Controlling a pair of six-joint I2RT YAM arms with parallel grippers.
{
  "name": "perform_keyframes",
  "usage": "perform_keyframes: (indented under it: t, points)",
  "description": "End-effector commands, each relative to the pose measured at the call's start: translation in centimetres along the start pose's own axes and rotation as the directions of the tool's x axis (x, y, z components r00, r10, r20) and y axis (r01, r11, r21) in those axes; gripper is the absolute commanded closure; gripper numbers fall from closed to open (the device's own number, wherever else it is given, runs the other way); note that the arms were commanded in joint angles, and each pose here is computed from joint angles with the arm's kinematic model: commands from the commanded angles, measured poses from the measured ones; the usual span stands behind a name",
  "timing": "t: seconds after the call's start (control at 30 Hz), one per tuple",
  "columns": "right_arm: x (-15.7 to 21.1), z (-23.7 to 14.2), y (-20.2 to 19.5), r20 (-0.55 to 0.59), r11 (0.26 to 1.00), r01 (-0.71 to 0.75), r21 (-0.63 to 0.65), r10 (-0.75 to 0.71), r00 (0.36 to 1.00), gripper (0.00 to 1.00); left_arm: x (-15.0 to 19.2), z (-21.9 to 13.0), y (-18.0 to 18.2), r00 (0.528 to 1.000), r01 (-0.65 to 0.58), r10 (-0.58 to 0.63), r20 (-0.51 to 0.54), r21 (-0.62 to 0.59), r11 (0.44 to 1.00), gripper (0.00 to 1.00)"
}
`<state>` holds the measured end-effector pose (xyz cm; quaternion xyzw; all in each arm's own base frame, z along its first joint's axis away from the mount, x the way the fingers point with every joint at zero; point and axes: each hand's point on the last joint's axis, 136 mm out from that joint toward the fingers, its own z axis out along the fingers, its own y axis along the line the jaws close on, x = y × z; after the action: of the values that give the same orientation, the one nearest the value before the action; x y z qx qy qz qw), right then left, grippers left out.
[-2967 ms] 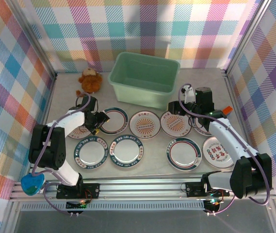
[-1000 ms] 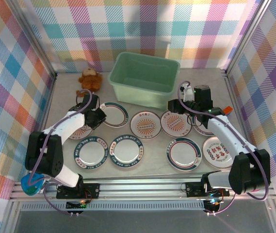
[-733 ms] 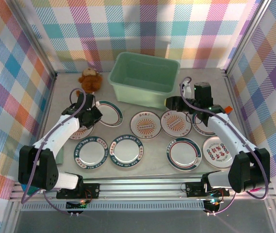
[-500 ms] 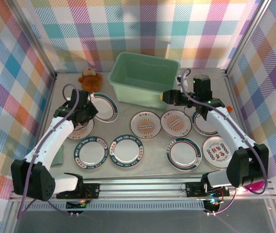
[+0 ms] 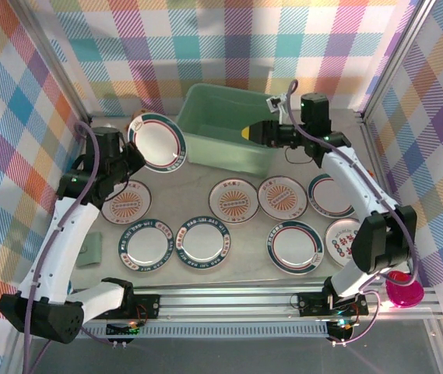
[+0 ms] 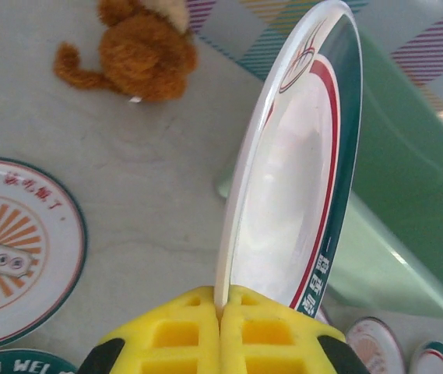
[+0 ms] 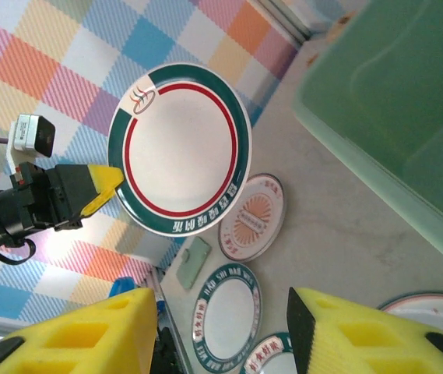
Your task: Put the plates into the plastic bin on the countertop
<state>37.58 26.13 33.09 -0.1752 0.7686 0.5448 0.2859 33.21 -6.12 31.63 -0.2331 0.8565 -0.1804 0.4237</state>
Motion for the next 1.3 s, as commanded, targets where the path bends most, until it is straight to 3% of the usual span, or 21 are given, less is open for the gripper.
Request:
perform_keyframes:
  t: [0.0,0.23,0.47,0.77,1.03,1.27]
  points:
    - [-0.5,0.9,1.7,-0.046,0.996,-0.004,-0.087,0.0,0.999,0.5,-1.9,-2.2,-3.9,0.999,-0.024,0.02,0.031,0.162,0.986,1.0]
    - [-1.9,2.7,3.0,-0.081,0.982,0.002,-0.189,-0.017,0.997,0.45,-2.3,-1.6,-8.4,1.0,0.005,0.0,-0.014,0.336,0.942,1.0]
    - [-2.0,3.4,1.7,-0.066,0.991,0.006,-0.135,-0.015,0.998,0.45,-2.0,-0.6,-11.9,0.999,0.024,0.0,-0.053,0.449,0.893,1.0]
    - [-2.7,3.8,-1.4,0.019,0.999,-0.049,-0.002,0.049,0.999,0.58,-0.7,1.1,-14.6,0.995,0.028,0.026,-0.098,0.512,0.859,1.0]
    - [-3.0,3.8,-2.3,0.062,0.996,-0.077,0.038,0.074,0.995,0.6,-0.4,1.7,-15.6,0.993,0.024,0.04,-0.108,0.533,0.846,1.0]
    - [-3.3,2.3,-1.6,0.105,0.996,-0.045,0.077,0.036,0.994,0.55,-0.5,1.9,-15.4,0.994,0.007,0.052,-0.099,0.516,0.856,1.0]
